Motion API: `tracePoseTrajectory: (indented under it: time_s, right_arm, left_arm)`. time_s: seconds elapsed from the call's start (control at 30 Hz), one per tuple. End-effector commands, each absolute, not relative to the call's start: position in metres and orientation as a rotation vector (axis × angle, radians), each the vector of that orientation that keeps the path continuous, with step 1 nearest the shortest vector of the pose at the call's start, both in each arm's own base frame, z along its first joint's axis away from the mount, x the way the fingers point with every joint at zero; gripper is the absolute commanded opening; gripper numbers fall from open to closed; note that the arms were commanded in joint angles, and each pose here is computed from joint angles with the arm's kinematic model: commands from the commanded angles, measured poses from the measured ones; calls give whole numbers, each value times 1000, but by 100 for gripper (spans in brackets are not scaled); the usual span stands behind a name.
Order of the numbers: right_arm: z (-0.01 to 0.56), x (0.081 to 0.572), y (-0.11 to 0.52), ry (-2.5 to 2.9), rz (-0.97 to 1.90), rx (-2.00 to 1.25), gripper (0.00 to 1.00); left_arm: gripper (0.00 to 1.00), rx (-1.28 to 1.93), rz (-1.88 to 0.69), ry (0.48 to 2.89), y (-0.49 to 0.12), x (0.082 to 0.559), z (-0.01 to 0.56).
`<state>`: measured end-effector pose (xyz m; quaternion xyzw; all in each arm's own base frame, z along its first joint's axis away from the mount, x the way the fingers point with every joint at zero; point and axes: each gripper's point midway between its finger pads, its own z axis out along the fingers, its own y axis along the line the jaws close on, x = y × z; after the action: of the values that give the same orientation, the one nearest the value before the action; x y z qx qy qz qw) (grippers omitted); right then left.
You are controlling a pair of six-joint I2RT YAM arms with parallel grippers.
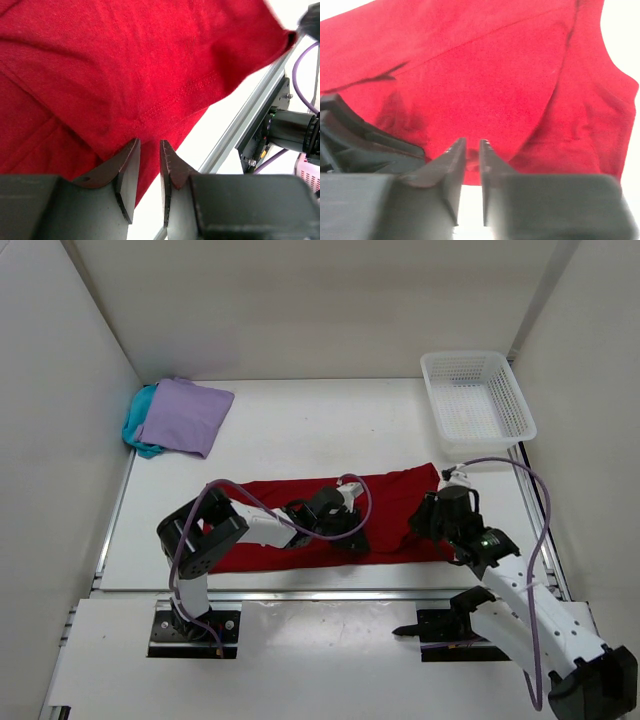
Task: Fold and stack the t-shirts
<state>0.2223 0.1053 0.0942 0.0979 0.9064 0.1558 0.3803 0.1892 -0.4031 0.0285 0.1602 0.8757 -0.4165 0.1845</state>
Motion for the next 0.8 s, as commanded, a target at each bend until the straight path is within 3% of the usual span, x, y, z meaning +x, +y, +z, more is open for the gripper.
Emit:
tracePoseTrajectory:
  time_s: [0.0,0.13,0.2,0.27,0.33,0.53,0.63,0.77]
  right_arm:
    - [146,233,93,2180,400,247,23]
    - [147,223,73,2181,415,318,34]
    - [150,224,72,2156,439,313,29]
    - [138,225,82,2191,487,309,10]
    - [126,229,103,2226,555,260,0]
    - [52,216,126,2368,543,256,0]
    - [50,221,122,2353,634,303,0]
    - [89,256,130,2262,568,234,0]
  left_arm:
    - [33,430,-1187,2474,-400,193,27]
    - [34,432,-1193,2474,-400,193,29]
    - [34,425,-1198,2469,-400,194,30]
    - [34,417,-1204,2467,-398,194,32]
    - [34,408,-1206,2461,-396,195,37]
    - [34,374,-1236,2389,-387,205,66]
    - [34,337,-1238,2361,-376,214,79]
    - [35,302,-1242,2337,-353,237,92]
